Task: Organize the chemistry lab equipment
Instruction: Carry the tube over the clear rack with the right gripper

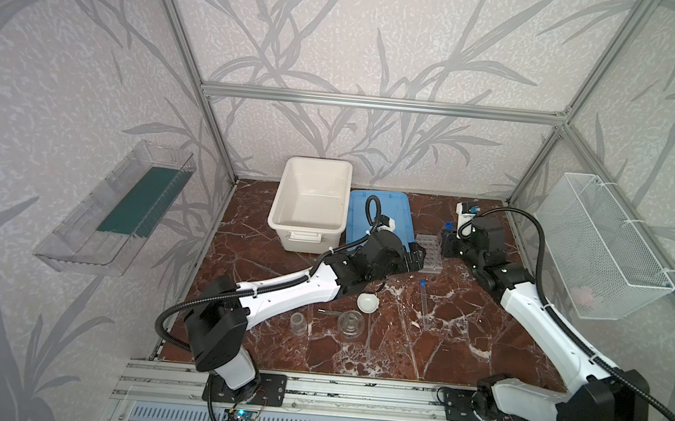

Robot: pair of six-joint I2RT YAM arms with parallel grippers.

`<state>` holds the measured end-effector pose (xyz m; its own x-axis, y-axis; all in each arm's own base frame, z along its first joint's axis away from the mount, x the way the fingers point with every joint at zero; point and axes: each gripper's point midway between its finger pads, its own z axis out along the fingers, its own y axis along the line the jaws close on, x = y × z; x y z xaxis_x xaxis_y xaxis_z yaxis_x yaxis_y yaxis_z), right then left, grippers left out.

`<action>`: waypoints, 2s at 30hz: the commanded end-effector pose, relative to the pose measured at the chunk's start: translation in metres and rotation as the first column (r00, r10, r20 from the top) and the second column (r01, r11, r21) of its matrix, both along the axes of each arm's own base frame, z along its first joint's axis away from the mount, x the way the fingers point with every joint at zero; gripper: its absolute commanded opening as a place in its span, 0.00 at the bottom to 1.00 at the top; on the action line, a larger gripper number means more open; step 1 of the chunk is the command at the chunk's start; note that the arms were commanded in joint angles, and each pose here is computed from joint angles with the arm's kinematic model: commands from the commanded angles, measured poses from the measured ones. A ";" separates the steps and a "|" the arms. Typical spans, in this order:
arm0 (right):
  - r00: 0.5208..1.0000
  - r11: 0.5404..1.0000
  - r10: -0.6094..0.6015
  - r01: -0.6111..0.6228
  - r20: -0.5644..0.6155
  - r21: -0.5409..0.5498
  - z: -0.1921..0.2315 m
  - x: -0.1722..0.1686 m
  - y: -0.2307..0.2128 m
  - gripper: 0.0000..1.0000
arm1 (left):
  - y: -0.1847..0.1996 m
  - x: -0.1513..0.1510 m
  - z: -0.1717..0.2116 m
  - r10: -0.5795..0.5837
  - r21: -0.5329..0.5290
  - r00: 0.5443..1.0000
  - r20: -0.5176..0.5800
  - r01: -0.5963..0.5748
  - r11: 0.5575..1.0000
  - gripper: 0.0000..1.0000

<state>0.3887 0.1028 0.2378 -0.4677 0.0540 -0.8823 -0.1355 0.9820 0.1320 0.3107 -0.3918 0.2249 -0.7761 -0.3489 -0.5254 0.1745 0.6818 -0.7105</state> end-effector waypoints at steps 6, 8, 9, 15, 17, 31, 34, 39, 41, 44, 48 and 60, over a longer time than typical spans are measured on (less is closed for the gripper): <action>0.964 0.989 -0.140 0.149 0.227 -0.022 0.017 0.041 -0.031 0.14 | -0.021 0.017 -0.017 -0.097 0.053 0.995 -0.029 0.098 0.994 0.99; 0.955 0.984 -0.168 0.178 0.244 -0.020 0.012 0.050 -0.036 0.14 | -0.022 0.024 -0.019 -0.123 0.055 0.992 -0.034 0.125 0.991 0.99; 0.952 0.982 -0.175 0.186 0.249 -0.019 0.009 0.053 -0.037 0.14 | -0.022 0.027 -0.019 -0.130 0.048 0.991 -0.035 0.132 0.990 0.99; 0.944 0.978 -0.192 0.206 0.268 -0.024 -0.006 0.069 -0.040 0.14 | -0.022 0.035 -0.027 -0.131 0.113 0.991 -0.039 0.135 0.984 0.99; 0.945 0.977 -0.198 0.210 0.262 -0.020 -0.013 0.074 -0.042 0.13 | -0.023 0.036 -0.035 -0.128 0.124 0.991 -0.049 0.133 0.983 0.99; 0.951 0.975 -0.217 0.221 0.221 0.006 -0.049 0.085 -0.042 0.13 | -0.034 0.037 -0.063 -0.135 0.128 0.987 -0.091 0.146 0.981 0.99; 0.952 0.974 -0.222 0.228 0.210 -0.004 -0.054 0.083 -0.044 0.13 | -0.035 0.035 -0.067 -0.135 0.129 0.986 -0.098 0.147 0.981 0.99; 0.954 0.973 -0.226 0.232 0.198 -0.007 -0.063 0.082 -0.044 0.13 | -0.035 0.035 -0.070 -0.134 0.128 0.986 -0.102 0.146 0.981 0.99; 0.952 0.973 -0.227 0.232 0.206 0.000 -0.061 0.081 -0.045 0.13 | -0.035 0.035 -0.068 -0.133 0.125 0.986 -0.097 0.145 0.982 0.99; 0.948 0.975 -0.215 0.222 0.234 -0.002 -0.045 0.084 -0.043 0.13 | -0.035 0.036 -0.065 -0.134 0.126 0.987 -0.090 0.144 0.981 0.99; 0.943 0.976 -0.210 0.218 0.257 0.000 -0.025 0.079 -0.044 0.13 | -0.034 0.036 -0.067 -0.130 0.130 0.988 -0.088 0.140 0.982 0.99; 0.940 0.970 -0.242 0.244 0.241 0.024 -0.039 0.066 -0.050 0.13 | -0.034 0.034 -0.070 -0.130 0.115 0.987 -0.094 0.140 0.983 0.99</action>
